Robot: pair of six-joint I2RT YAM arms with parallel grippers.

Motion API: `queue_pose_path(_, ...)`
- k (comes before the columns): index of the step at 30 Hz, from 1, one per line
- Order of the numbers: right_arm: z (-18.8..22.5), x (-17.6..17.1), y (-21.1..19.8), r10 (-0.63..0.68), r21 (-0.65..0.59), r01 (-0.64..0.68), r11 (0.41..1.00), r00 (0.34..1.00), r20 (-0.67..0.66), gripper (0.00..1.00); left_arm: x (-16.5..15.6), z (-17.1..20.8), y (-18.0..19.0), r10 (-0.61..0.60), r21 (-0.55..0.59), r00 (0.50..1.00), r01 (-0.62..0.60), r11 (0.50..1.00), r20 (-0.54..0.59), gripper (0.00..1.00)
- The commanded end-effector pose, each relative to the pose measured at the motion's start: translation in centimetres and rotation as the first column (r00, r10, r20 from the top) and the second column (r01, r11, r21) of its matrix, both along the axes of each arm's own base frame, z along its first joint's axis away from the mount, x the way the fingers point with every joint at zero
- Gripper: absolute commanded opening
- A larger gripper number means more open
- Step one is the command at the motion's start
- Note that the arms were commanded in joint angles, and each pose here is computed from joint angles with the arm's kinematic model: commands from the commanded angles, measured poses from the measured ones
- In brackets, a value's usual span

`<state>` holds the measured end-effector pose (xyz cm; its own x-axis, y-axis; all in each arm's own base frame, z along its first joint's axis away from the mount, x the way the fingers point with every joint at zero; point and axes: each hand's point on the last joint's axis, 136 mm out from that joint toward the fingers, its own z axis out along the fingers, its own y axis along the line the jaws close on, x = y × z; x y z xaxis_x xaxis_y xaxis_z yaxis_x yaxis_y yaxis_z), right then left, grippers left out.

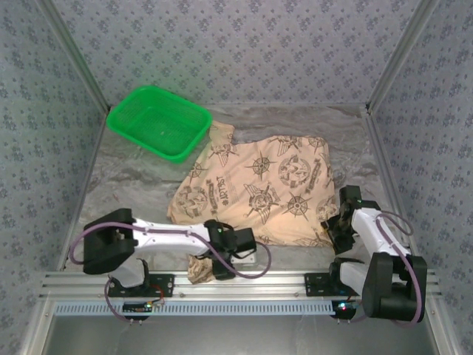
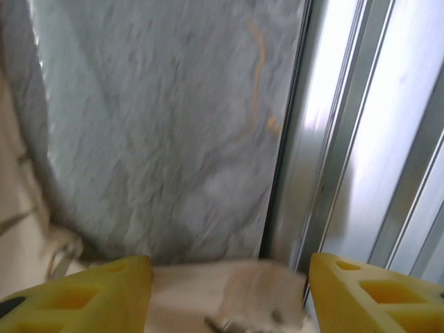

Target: Fold the inside-out t-shirt

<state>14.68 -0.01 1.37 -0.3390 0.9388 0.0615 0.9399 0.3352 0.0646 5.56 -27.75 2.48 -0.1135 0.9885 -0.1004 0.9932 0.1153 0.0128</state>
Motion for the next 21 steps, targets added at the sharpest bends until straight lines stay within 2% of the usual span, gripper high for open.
queue_pose_path(1,-0.6,-0.4,-0.2,-0.002,-0.003,0.002,1.000,1.000,-0.021,0.61,0.6,-1.2,-0.1,0.071,0.076,0.996,-0.075,0.994,0.045,0.49)
queue_pose_path(4,-0.9,0.1,0.2,-0.019,0.021,0.019,1.000,1.000,-0.004,0.52,0.5,-1.7,0.1,0.057,0.127,0.998,-0.062,0.990,0.038,0.21)
queue_pose_path(5,-0.9,0.1,0.1,-0.031,0.017,0.031,0.999,1.000,-0.007,0.46,0.4,-1.5,0.0,0.041,0.120,0.999,-0.043,0.992,0.027,0.12)
queue_pose_path(6,-0.9,0.0,-0.1,-0.037,0.004,0.038,0.999,0.999,-0.010,0.32,0.2,-0.9,0.0,0.021,0.106,1.000,-0.023,0.994,0.021,0.01)
queue_pose_path(7,-0.9,-0.3,-0.4,-0.043,-0.013,0.043,0.999,0.999,-0.019,0.20,0.0,-0.3,0.1,-0.006,0.092,1.000,0.005,0.996,0.012,0.00)
queue_pose_path(8,-0.8,-0.6,-0.7,-0.048,-0.028,0.047,0.999,0.998,-0.032,0.13,-0.4,0.4,0.2,-0.036,0.080,0.999,0.036,0.996,-0.007,0.00)
queue_pose_path(11,0.2,-2.3,-1.8,-0.089,-0.096,0.082,0.992,0.994,-0.071,0.01,-1.9,3.1,0.7,-0.136,0.017,0.988,0.138,0.990,-0.069,0.00)
queue_pose_path(14,2.2,-2.9,-4.1,-0.122,-0.202,0.112,0.973,0.992,-0.041,0.00,-3.7,6.4,-0.1,-0.191,-0.139,0.969,0.170,0.976,-0.157,0.00)
queue_pose_path(16,3.4,-3.2,-5.5,-0.145,-0.255,0.135,0.957,0.989,-0.019,0.00,-5.2,8.5,-0.8,-0.257,-0.253,0.943,0.201,0.946,-0.213,0.00)
queue_pose_path(19,4.0,-3.8,-6.6,-0.186,-0.271,0.172,0.947,0.982,-0.027,0.00,-5.5,9.2,-0.6,-0.293,-0.281,0.935,0.232,0.931,-0.200,0.00)
queue_pose_path(20,3.8,-3.9,-6.6,-0.194,-0.259,0.181,0.949,0.981,-0.025,0.00,-5.3,9.0,-0.3,-0.284,-0.271,0.939,0.226,0.936,-0.195,0.07)
queue_pose_path(21,3.5,-4.0,-6.7,-0.209,-0.251,0.196,0.948,0.978,-0.027,0.00,-5.4,8.7,-0.1,-0.280,-0.267,0.939,0.224,0.937,-0.197,0.20)
